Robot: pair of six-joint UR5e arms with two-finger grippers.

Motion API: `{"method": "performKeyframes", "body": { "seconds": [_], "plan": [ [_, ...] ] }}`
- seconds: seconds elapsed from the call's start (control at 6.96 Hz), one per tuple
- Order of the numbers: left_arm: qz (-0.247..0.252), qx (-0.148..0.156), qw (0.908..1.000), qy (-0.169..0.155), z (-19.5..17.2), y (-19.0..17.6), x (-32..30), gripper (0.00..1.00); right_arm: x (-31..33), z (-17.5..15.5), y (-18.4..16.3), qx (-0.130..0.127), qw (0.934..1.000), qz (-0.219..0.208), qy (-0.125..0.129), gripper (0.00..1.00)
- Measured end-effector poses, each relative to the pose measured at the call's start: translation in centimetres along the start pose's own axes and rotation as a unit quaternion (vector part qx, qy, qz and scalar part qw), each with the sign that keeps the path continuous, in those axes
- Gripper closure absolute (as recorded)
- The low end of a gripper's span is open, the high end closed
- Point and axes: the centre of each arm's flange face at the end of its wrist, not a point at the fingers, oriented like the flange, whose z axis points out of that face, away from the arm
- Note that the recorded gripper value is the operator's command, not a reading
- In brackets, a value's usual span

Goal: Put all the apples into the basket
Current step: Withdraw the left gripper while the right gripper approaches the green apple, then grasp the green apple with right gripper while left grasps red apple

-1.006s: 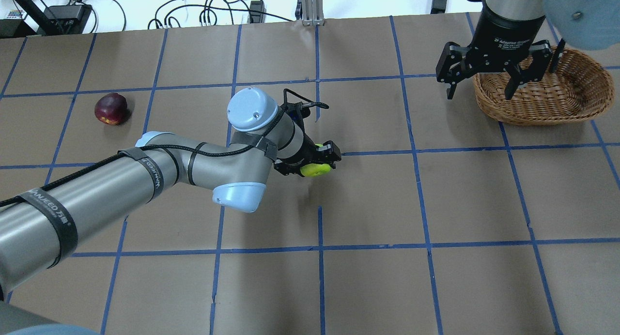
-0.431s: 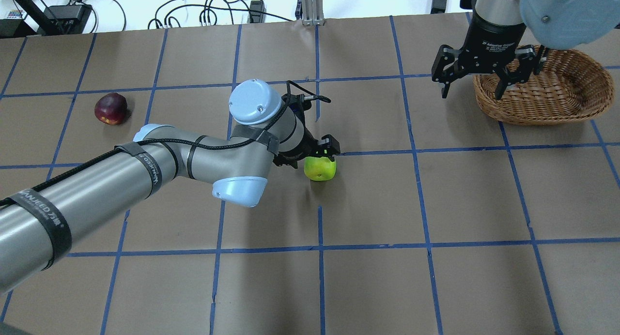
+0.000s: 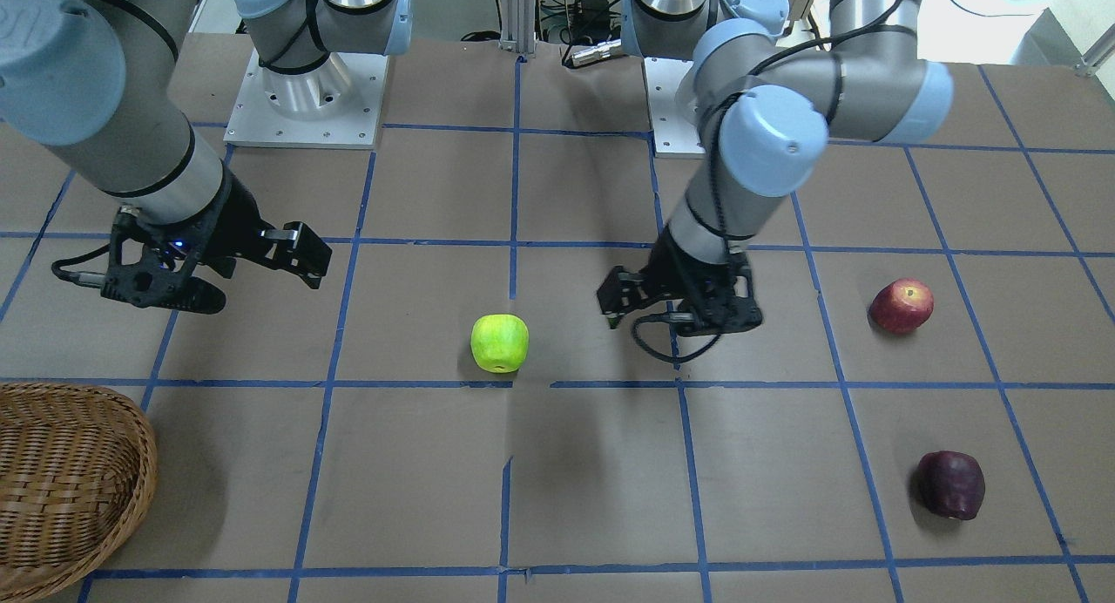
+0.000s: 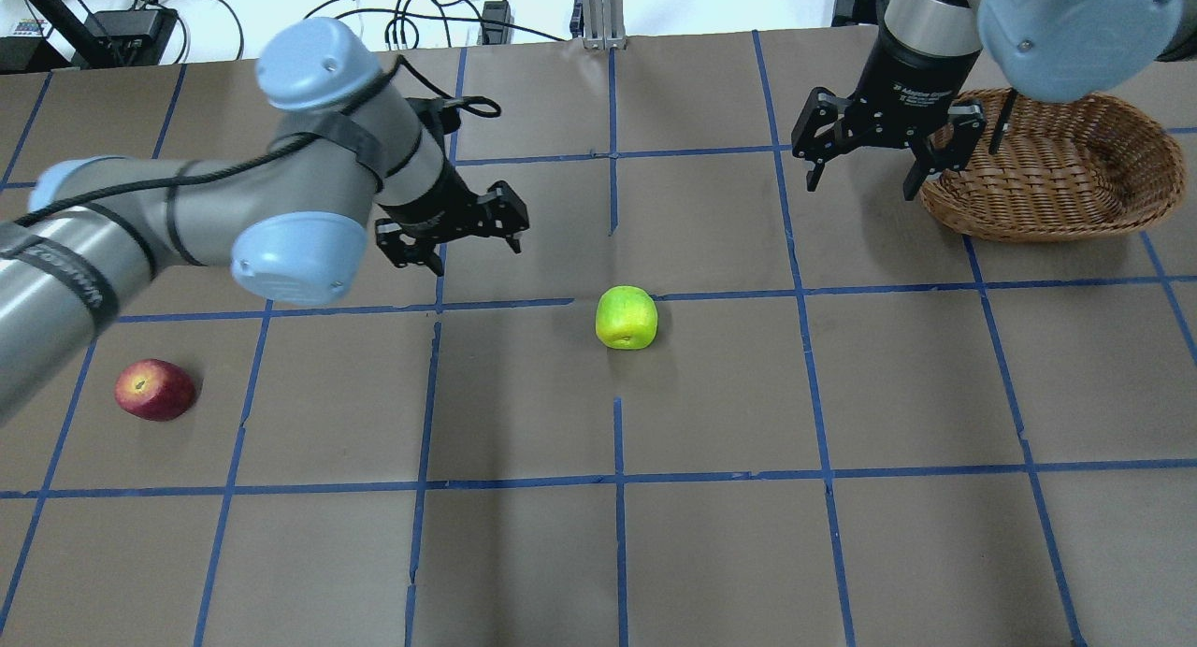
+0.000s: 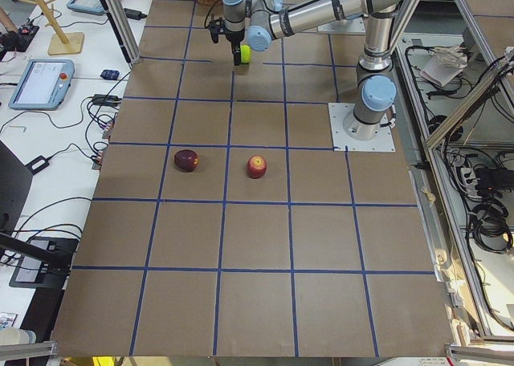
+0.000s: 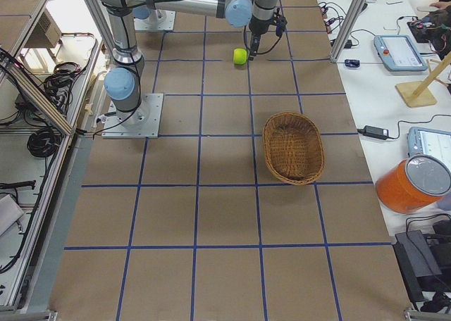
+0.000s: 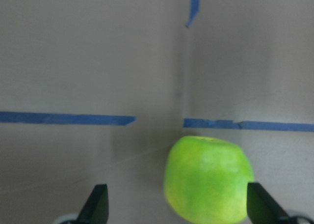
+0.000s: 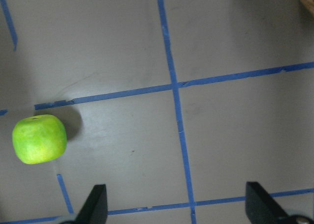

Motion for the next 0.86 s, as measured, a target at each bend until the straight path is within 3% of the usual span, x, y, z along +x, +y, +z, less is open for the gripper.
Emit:
{"method": "performKeyframes", "body": {
  "seconds": [0.14,0.43,0.86],
  "plan": [
    [0.024,-0.025,0.9990,-0.028,-1.9,-0.8,-6.4,0.00,-1.8,1.6,0.4,-0.003,0.9999,0.003,-0.015,0.00],
    [0.107,-0.054,0.9894,-0.081,-3.3,-2.3,-18.0,0.00,-5.8,5.8,1.6,0.002,0.9986,0.048,-0.021,0.00],
    [0.149,-0.045,0.9830,-0.097,1.5,-3.7,-29.9,0.00,-13.8,13.5,3.9,-0.019,0.9992,0.036,-0.005,0.00]
  ]
}}
